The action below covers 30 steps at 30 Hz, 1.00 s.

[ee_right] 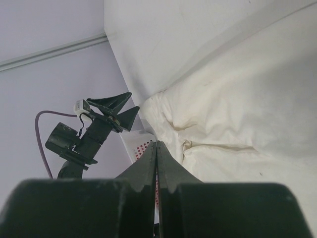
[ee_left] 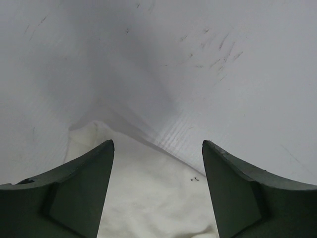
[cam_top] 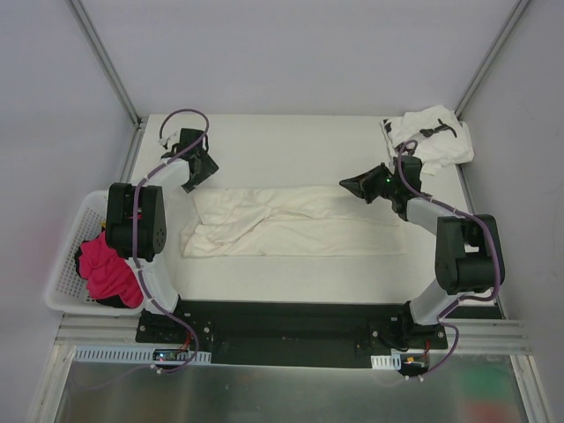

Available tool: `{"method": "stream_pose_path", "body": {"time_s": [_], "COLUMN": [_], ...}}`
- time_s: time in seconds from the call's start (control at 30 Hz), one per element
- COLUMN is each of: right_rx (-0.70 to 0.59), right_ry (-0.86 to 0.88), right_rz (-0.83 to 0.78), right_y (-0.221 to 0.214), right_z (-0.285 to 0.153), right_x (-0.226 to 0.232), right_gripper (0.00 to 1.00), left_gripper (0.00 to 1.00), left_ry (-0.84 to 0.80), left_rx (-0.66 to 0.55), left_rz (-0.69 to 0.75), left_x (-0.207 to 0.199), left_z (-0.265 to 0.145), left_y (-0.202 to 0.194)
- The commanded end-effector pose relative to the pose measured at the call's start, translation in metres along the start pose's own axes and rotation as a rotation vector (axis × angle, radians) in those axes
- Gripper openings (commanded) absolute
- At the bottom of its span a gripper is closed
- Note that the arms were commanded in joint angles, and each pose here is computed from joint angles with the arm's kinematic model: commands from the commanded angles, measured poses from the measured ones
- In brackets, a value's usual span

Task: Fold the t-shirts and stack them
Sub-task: Fold the other side of the tshirt into a rectangle

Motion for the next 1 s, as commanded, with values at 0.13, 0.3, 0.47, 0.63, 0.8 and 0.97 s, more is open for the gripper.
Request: {"method": "stream_pose_path", "body": {"time_s": [0.13, 0.3, 0.47, 0.63, 0.8, 0.97], "right_rx": [0.011, 0.015, 0.018, 0.018, 0.013, 0.007], "right_ry": [0.02, 0.017, 0.014, 0.015, 0.012, 0.012], "right_rz": [-0.022, -0.021, -0.016, -0.014, -0.005, 0.007], "right_y": [-0.001, -0.001, 0.001, 0.0, 0.003, 0.006], "right_z": [-0.005, -0.004, -0.003, -0.004, -0.005, -0.007], "right_x": [0.002, 0.001, -0.001, -0.001, -0.003, -0.003], "right_gripper": [0.01, 0.01, 0.01, 0.01, 0.01, 0.01], "left_gripper": [0.71, 0.71, 0.7, 0.69, 0.65, 0.61], "left_ry": [0.062, 0.125, 0.13, 0.145, 0.148, 0.143], "left_rx": [-0.12, -0.146, -0.121, -0.087, -0.061, -0.041], "left_rz": [-0.044, -0.03, -0.027, -0.031, -0.039, -0.044], "left_x": [0.001, 0.007, 0.01, 0.014, 0.012, 0.009], "left_z": [-0.022, -0.027, -0.027, -0.019, -0.011, -0.006], "left_y": [0.017, 0.021, 0.016, 0.009, 0.004, 0.003]}}
Point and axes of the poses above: each gripper's point midway between its finger pads, its own z axis out along the fingers, its own x axis along the line the jaws close on, y = z × x, the point moved 9 cm from there along -z, back along the fingers, and after that the axes turned 11 degrees about -z, right-handed, at the moved point
